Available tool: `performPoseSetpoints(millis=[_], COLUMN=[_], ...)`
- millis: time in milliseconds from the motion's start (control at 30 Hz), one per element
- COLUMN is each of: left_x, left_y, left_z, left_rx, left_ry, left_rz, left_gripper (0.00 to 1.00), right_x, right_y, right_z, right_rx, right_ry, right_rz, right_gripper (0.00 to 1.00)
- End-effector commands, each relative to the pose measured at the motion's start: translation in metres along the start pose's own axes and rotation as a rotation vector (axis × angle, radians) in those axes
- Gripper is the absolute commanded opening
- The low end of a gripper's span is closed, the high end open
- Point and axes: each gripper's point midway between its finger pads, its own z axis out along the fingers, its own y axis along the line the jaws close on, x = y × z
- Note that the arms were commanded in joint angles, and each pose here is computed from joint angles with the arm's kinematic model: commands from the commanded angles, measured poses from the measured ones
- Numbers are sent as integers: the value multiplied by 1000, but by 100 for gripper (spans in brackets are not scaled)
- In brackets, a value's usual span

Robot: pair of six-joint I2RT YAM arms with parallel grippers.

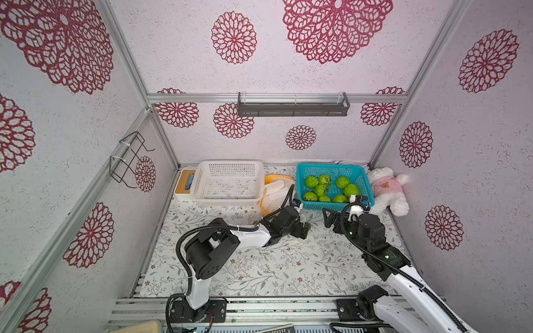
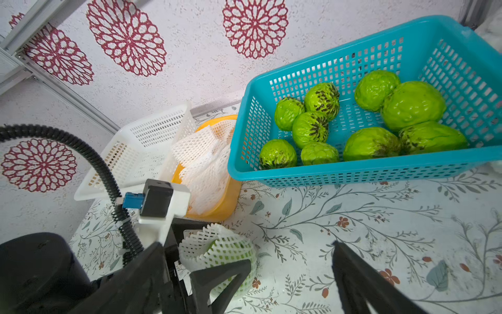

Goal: Sleeve custard apples in foam nets
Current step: Pick up the custard apple from the center of the board.

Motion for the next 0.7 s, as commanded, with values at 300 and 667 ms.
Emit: performPoseSetpoints(millis=[300,667], left_x=[52,37], left_y=[7,2], left_z=[10,3], left_rx=[-73,-75], left_ry=[167,110], left_rz=[49,69], left_gripper=[97,73], right_x=[-11,-14], right_y=[-1,-3], right_z=[-5,-9], right_rx=[0,10], right_ry=[-41,-53], right_rz=[16,15], right_gripper=[97,97])
